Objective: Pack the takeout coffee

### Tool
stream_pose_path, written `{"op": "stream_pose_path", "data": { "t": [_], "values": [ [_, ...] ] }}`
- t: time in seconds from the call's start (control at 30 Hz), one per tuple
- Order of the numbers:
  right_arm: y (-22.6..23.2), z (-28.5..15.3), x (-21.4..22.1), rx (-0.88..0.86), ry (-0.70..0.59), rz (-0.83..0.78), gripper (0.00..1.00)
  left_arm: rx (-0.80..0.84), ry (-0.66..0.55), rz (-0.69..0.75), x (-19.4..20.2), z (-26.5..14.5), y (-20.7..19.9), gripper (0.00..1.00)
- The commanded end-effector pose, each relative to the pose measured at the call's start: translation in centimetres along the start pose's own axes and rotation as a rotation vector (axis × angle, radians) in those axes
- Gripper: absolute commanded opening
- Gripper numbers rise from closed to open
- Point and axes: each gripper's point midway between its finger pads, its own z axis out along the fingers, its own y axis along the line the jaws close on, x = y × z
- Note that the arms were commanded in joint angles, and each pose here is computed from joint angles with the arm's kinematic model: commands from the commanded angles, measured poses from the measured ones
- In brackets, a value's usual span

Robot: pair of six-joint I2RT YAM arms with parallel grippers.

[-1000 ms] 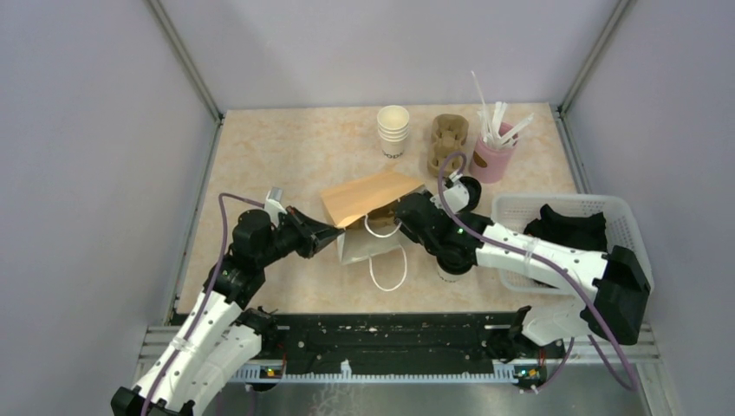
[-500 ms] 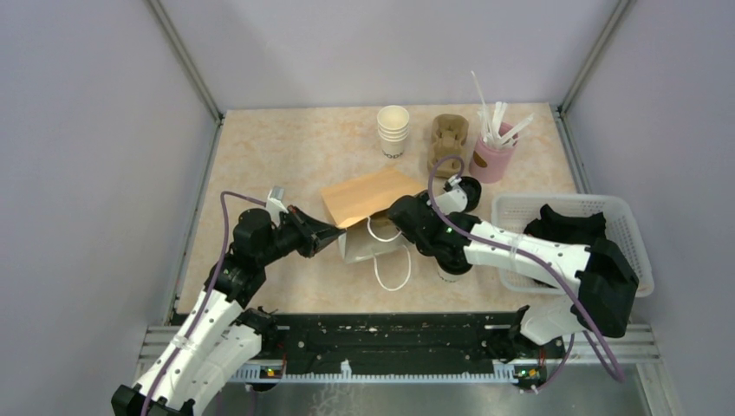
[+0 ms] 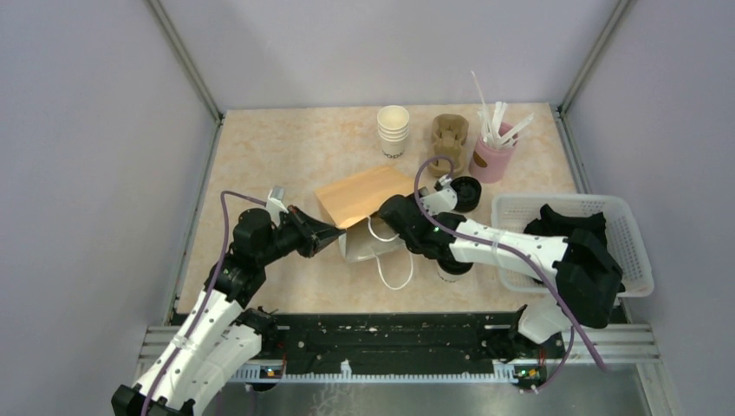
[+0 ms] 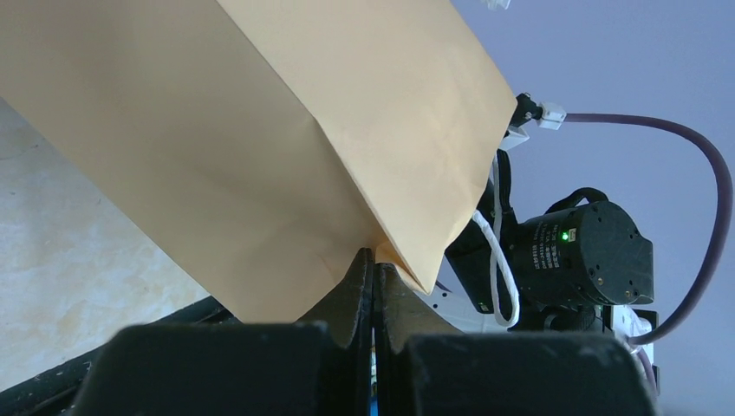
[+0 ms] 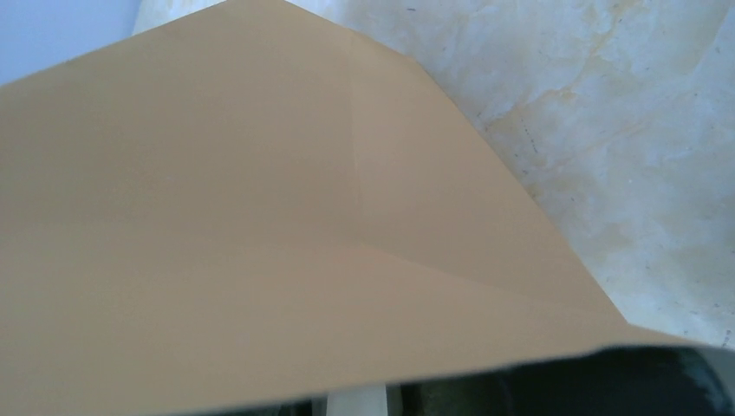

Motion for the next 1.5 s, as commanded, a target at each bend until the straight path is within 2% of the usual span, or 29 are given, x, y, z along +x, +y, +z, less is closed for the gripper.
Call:
{"op": "stream_pose_path", "data": {
  "t": [0.0,0.07,0.13,0.17,0.4,0.67,0.83,1.17,1.23,1.27,1.33,1.37,1.4,1.47],
  "values": [
    [1.0,0.6,-0.9,-0.027,-0.046,0.026,0.21,0.037,0.044,0.026,0.8,-0.4,-1.0,0.0],
    [0.9,0.6,-1.0,-0.032,-0.047,0.024,0.14,0.031,0.042,0.03,0.7,-0.5,-1.0,0.0],
    [0.6,0.5,-1.1,-0.033,-0.047,0.03,0.02,0.028,0.039,0.029,0.7,-0.7,-1.0,0.0],
    [0.5,0.5,-1.1,-0.033,-0.047,0.031,0.0,0.026,0.038,0.03,0.7,-0.7,-1.0,0.0],
    [2.2,-1.5,-1.5,-0.152,0.006,-0.039,0.0,-0.002,-0.012,0.039,-0.1,-1.3,-1.5,0.0],
    [4.4,-4.6,-1.9,-0.44,0.021,-0.272,0.0,-0.007,-0.032,0.017,-0.5,-1.9,-2.7,0.0],
    [4.9,-5.7,-1.6,-0.54,0.027,-0.374,0.0,-0.025,-0.019,0.008,-0.3,-2.1,-2.9,0.0],
    [5.4,-6.1,-2.3,-0.567,0.001,-0.391,0.0,-0.025,-0.048,-0.011,-0.8,-2.4,-3.4,0.0],
    [5.6,-5.8,-2.3,-0.54,0.001,-0.409,0.06,-0.034,-0.055,-0.015,-0.8,-2.4,-3.2,0.0],
    [4.8,-5.3,-2.5,-0.475,0.002,-0.437,0.14,-0.041,-0.057,-0.018,-0.9,-2.3,-3.0,0.0],
    [2.4,-4.9,-3.6,-0.297,-0.001,-0.478,0.42,-0.056,-0.065,-0.022,-1.0,-2.2,-2.5,0.0],
    [1.5,-5.2,-4.3,-0.237,-0.011,-0.487,0.6,-0.064,-0.065,-0.025,-1.0,-2.1,-2.1,0.0],
    [1.2,-5.7,-4.9,-0.218,-0.011,-0.496,0.7,-0.072,-0.066,-0.03,-0.9,-2.1,-1.8,0.0],
    [1.5,-7.3,-5.1,-0.243,0.026,-0.554,0.73,-0.083,-0.067,-0.039,-0.9,-1.8,-1.1,0.0]
  ]
}}
